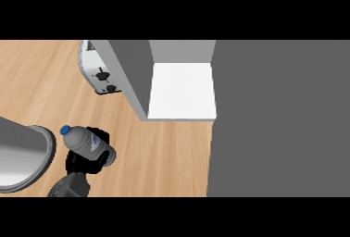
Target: Pick up the bottled water, place it into the cabinet and close the cabinet
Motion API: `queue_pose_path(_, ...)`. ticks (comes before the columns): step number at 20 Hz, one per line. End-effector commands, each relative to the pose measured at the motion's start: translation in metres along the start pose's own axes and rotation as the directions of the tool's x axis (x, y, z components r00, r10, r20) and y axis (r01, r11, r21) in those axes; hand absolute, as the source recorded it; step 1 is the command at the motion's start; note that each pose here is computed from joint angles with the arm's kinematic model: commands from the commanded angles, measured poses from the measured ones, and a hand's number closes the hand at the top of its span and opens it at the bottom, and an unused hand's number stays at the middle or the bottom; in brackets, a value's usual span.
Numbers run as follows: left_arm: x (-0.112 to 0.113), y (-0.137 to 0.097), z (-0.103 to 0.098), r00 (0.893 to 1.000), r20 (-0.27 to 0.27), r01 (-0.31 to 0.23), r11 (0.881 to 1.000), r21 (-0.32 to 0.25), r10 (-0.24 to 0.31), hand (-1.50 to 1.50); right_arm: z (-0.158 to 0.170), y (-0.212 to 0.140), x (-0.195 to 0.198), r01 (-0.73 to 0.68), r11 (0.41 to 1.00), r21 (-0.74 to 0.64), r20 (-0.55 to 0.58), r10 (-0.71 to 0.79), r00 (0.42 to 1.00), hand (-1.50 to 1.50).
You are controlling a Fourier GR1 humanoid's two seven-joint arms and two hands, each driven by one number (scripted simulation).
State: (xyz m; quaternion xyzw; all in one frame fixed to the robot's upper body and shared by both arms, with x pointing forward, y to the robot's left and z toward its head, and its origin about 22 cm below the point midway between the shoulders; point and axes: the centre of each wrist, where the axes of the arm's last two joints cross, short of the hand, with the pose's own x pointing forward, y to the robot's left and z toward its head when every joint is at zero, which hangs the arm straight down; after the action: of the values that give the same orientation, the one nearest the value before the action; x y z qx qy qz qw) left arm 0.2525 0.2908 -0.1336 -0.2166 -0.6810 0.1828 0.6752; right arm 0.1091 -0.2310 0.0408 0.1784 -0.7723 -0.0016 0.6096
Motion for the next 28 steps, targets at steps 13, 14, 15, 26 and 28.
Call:
queue_pose_path(13, 0.03, -0.139, -0.028, 0.995, 0.051, 0.089, 0.989, -0.121, -0.083, 1.5, 0.008, 0.003, 0.01, 0.028, 1.0, 0.005, 0.001, -0.028, 1.0, -1.5)
queue_pose_path(14, 0.042, -0.132, -0.022, 0.996, 0.033, 0.085, 0.988, -0.126, -0.081, 1.5, -0.003, 0.006, 0.013, 0.026, 1.0, 0.004, -0.004, -0.026, 1.0, -1.5)
queue_pose_path(15, 0.035, -0.145, -0.041, 0.993, 0.045, 0.117, 0.985, -0.128, -0.112, 1.5, -0.005, 0.002, 0.004, 0.032, 0.999, 0.015, -0.004, -0.032, 0.999, -1.5)
queue_pose_path(26, 0.061, -0.248, -0.086, 0.975, 0.067, 0.219, 0.968, -0.126, -0.211, 1.5, -0.008, -0.001, -0.012, 0.03, 1.0, 0.007, -0.026, -0.03, 0.999, -1.5)
queue_pose_path(28, 0.042, -0.244, -0.098, 0.952, 0.134, 0.291, 0.952, -0.098, -0.277, 1.5, -0.003, 0.015, 0.008, 0.05, 0.999, 0.019, -0.002, -0.05, 0.999, -1.5)
